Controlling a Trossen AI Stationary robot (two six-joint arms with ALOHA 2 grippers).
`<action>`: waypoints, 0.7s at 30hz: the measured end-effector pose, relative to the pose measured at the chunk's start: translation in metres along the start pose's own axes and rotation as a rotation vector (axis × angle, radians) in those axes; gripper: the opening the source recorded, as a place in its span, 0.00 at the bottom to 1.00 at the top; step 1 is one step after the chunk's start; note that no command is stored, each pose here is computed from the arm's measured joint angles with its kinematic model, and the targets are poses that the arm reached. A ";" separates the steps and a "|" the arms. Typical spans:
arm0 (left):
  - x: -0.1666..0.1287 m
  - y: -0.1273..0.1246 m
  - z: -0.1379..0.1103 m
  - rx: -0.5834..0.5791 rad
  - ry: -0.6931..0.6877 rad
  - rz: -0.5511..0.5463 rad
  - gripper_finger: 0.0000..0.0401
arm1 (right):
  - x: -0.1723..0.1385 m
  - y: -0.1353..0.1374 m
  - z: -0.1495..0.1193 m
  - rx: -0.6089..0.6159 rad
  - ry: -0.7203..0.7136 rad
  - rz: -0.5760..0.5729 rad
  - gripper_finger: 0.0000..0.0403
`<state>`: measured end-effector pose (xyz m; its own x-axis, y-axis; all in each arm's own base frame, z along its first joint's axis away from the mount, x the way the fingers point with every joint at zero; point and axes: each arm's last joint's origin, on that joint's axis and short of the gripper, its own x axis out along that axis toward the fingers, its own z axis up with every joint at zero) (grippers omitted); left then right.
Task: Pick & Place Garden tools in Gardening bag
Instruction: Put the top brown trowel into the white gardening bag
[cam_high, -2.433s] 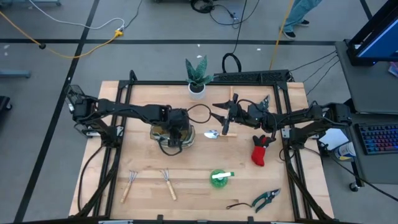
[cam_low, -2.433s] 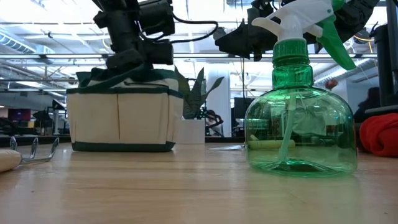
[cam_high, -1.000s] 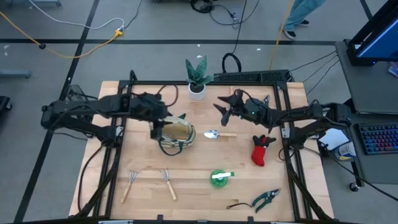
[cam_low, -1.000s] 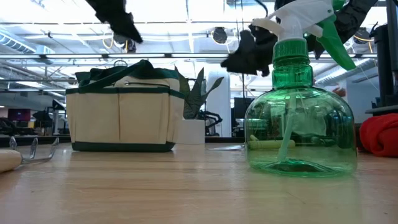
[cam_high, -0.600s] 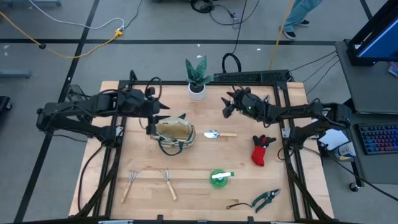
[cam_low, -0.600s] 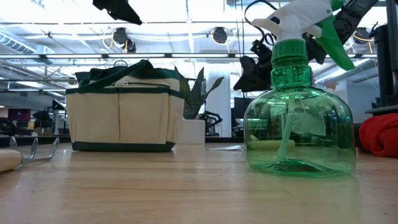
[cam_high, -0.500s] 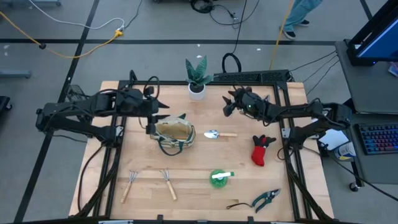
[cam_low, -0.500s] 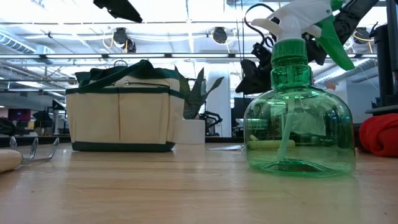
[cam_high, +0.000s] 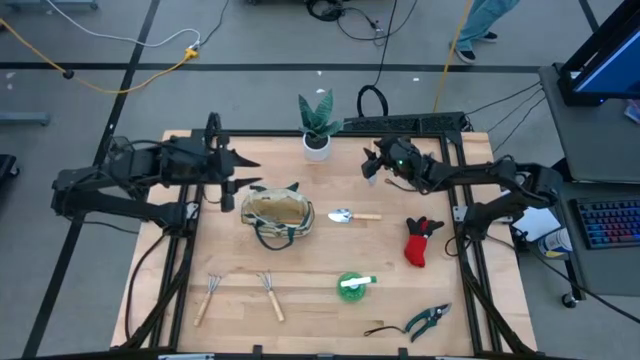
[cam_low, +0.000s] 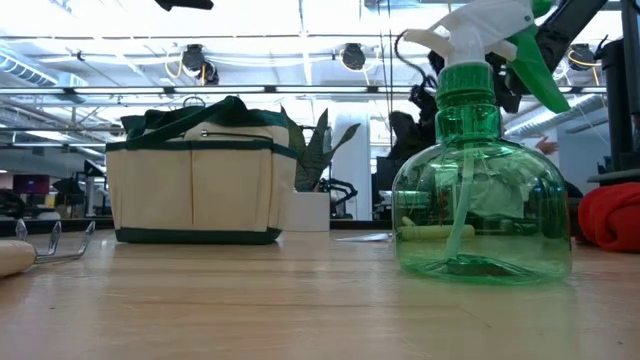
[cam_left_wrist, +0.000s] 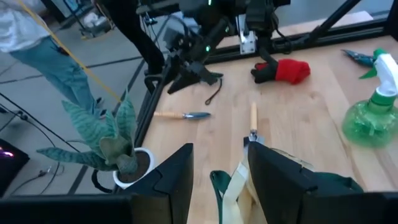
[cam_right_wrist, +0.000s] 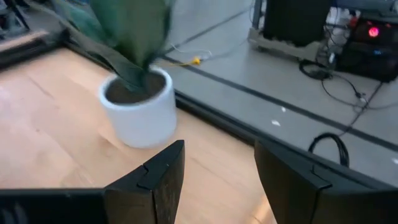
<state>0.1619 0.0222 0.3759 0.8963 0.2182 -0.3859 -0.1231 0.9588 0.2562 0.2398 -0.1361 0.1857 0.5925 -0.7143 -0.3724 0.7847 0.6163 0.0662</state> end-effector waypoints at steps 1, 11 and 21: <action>-0.002 0.000 0.000 -0.001 -0.006 0.001 0.40 | 0.002 -0.001 -0.003 -0.004 0.017 -0.008 0.48; -0.005 0.001 0.000 -0.005 -0.016 0.004 0.40 | 0.024 -0.015 -0.025 0.074 0.119 -0.083 0.48; -0.005 0.002 0.000 -0.002 -0.009 0.031 0.40 | 0.037 -0.027 -0.041 0.125 0.189 -0.144 0.48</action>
<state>0.1576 0.0226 0.3782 0.8959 0.2463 -0.3699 -0.1516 0.9518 0.2666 0.2329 -0.1654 0.1324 0.4374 -0.7102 -0.5516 0.8819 0.4586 0.1090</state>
